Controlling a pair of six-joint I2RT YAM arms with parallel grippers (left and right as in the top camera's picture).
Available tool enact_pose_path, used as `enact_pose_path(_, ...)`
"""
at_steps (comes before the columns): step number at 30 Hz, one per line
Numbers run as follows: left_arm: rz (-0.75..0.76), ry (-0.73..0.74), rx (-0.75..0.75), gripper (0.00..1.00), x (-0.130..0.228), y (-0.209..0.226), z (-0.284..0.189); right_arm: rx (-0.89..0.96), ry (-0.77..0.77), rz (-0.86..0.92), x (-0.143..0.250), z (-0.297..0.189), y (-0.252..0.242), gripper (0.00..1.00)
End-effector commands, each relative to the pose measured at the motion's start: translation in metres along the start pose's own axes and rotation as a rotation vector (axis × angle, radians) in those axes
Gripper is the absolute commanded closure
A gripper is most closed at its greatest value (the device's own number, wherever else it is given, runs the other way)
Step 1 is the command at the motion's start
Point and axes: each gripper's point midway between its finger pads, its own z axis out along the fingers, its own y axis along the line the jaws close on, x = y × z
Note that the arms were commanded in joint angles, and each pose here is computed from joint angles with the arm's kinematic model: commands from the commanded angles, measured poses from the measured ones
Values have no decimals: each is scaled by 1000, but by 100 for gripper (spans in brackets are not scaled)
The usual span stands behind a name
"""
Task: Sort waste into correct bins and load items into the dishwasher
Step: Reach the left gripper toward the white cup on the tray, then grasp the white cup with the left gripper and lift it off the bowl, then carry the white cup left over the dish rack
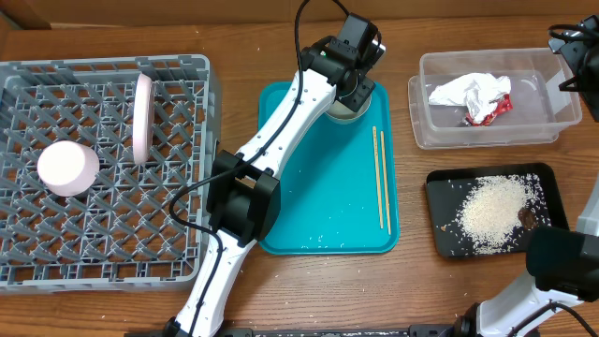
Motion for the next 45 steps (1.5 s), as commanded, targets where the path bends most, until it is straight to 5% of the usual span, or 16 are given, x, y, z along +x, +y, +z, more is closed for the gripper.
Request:
enact_pose_path(1,7,0,20,43,2,-2,8,-18,-29,10,-5,-10,1,0)
enact_pose_path(11,6,31,64,46,16,-11,22,-18,-29,10,-5,-10,1,0)
enact_pose_path(15,-17,12,57,58,11,-8,17,-18,-29,10,-5,-10,1,0)
enact_pose_path(20,-54,-14,53,96,2,-7,6,-18,-29,10,-5,-10,1,0)
enact_pose_path(27,-100,-69,-23,96,-14,12,-30,-18,-29,10,-5,-10,1,0)
enact_pose_path(35,-344,-457,-40,96,-67,48,-250,-18,-29,10,-5,-10,1,0)
enact_pose_path(40,-561,-616,-94,96,-38,104,-363,-18,-29,10,-5,-10,1,0)
enact_pose_path(45,-734,-676,-198,96,13,168,-422,-18,-29,10,-5,-10,1,0)
